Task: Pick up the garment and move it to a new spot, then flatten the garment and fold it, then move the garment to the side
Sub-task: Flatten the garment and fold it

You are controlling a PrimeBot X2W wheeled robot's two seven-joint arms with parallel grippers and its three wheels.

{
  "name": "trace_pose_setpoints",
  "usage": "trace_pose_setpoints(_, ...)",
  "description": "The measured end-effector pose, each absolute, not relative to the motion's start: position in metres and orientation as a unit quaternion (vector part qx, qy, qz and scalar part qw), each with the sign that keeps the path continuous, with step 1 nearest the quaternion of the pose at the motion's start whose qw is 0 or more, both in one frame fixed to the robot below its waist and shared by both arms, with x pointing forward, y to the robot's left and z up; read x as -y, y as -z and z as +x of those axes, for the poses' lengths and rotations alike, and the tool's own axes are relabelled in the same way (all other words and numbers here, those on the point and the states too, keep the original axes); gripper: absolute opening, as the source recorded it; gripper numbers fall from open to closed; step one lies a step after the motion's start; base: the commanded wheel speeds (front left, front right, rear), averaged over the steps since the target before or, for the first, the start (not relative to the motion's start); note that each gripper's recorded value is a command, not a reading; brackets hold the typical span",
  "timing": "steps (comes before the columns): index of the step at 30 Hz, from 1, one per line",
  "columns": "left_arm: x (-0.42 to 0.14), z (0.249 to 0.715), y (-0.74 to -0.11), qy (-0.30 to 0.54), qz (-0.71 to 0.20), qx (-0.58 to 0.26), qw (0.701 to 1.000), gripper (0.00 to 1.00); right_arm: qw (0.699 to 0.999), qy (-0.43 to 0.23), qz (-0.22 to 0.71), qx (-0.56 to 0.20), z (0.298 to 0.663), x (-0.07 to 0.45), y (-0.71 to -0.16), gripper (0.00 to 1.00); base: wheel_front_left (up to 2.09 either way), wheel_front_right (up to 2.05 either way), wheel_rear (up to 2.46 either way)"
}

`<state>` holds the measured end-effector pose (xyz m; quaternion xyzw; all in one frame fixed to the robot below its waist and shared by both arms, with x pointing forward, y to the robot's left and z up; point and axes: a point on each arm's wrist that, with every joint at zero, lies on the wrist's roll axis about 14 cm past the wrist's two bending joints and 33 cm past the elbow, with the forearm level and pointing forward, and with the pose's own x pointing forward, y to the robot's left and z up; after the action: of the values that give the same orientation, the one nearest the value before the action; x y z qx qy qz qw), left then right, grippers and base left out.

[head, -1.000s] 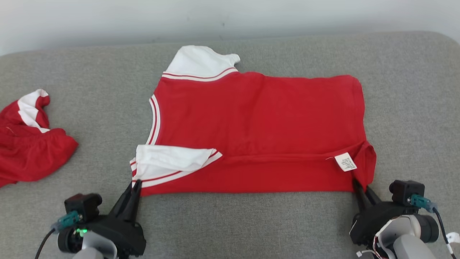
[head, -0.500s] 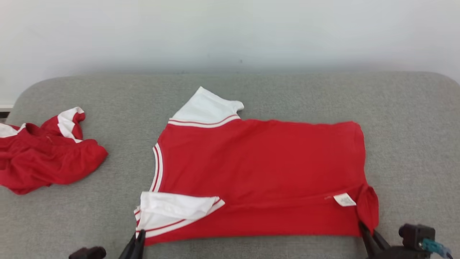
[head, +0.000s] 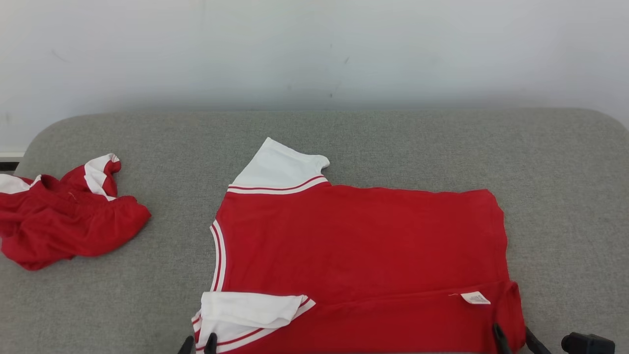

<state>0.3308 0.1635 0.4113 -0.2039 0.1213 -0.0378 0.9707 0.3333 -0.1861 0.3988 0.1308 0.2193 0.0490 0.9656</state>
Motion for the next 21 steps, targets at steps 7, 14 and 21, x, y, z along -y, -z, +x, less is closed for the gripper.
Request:
trace_pose_setpoints(7,-0.178,0.347,-0.44,0.023,-0.197,-0.068,0.978,1.0,0.979,-0.039,0.126,-0.156,0.343,0.188,-0.424,1.0,0.0,0.0,0.0)
trace_pose_setpoints(14,-0.201,0.36,-0.479,0.001,-0.172,0.001,0.985,1.0,0.991,-0.046,0.109,-0.058,0.361,0.182,-0.468,1.0,0.0,0.0,0.0)
trace_pose_setpoints(21,-0.211,0.371,-0.509,0.0,-0.12,0.047,0.992,1.0,0.994,-0.061,0.087,0.014,0.37,0.17,-0.502,1.0,0.0,0.0,0.0)
